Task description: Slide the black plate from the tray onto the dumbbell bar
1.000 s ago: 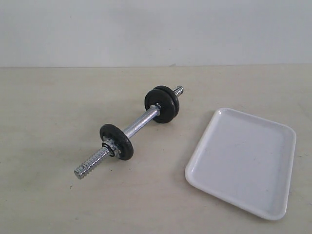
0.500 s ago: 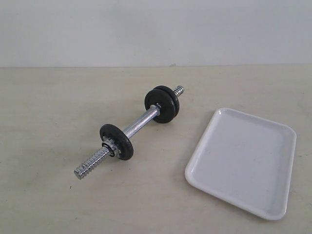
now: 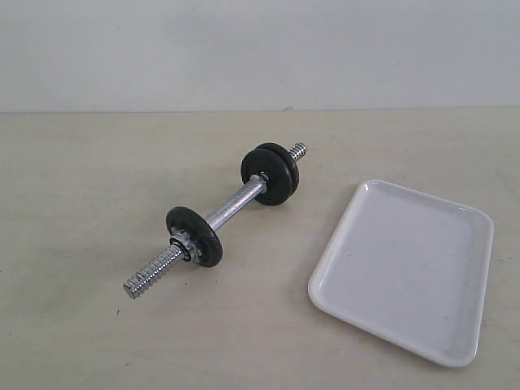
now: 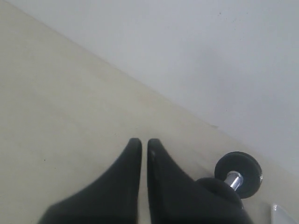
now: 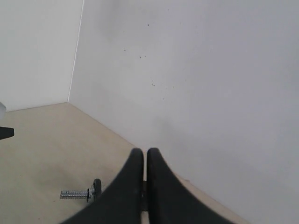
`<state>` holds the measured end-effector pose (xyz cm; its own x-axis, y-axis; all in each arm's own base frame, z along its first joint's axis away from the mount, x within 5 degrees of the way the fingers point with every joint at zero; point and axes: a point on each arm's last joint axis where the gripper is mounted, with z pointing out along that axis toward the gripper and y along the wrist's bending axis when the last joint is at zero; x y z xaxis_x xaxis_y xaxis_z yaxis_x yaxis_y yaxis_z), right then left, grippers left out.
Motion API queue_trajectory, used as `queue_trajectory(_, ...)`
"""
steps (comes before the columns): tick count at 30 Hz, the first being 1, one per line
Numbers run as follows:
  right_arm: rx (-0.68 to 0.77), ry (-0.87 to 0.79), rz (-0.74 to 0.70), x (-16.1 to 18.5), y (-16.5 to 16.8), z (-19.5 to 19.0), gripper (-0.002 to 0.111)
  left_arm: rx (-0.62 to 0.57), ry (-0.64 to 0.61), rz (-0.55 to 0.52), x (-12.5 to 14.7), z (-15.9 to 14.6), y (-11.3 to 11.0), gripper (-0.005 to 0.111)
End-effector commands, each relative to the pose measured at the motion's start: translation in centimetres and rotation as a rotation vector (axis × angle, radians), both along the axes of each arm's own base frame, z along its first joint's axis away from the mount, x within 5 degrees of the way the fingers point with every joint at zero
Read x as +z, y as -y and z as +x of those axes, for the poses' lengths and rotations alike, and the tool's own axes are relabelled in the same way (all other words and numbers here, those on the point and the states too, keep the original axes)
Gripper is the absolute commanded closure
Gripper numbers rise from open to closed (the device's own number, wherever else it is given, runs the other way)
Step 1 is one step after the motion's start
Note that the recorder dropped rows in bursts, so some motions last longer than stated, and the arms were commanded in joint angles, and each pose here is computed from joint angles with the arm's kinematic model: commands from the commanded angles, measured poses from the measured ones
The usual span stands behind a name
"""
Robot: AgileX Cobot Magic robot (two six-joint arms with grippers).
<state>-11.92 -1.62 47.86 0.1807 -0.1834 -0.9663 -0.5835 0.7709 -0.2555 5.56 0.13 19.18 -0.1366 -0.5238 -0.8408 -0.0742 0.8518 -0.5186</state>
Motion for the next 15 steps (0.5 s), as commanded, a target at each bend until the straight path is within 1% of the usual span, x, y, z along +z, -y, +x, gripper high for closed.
queue_trajectory(1,-0.028,0.034,-0.040,-0.01,0.17,0.16,0.108,-0.003,0.036,-0.003,0.25,0.03,0.05,0.102)
queue_trajectory(5,-0.055,0.037,-0.050,-0.04,0.37,0.30,0.108,-0.003,0.036,-0.001,0.25,0.03,0.05,0.102)
queue_trajectory(15,-0.056,0.027,-0.054,-0.19,0.28,0.55,0.108,-0.004,0.036,0.002,0.25,0.03,0.05,0.102)
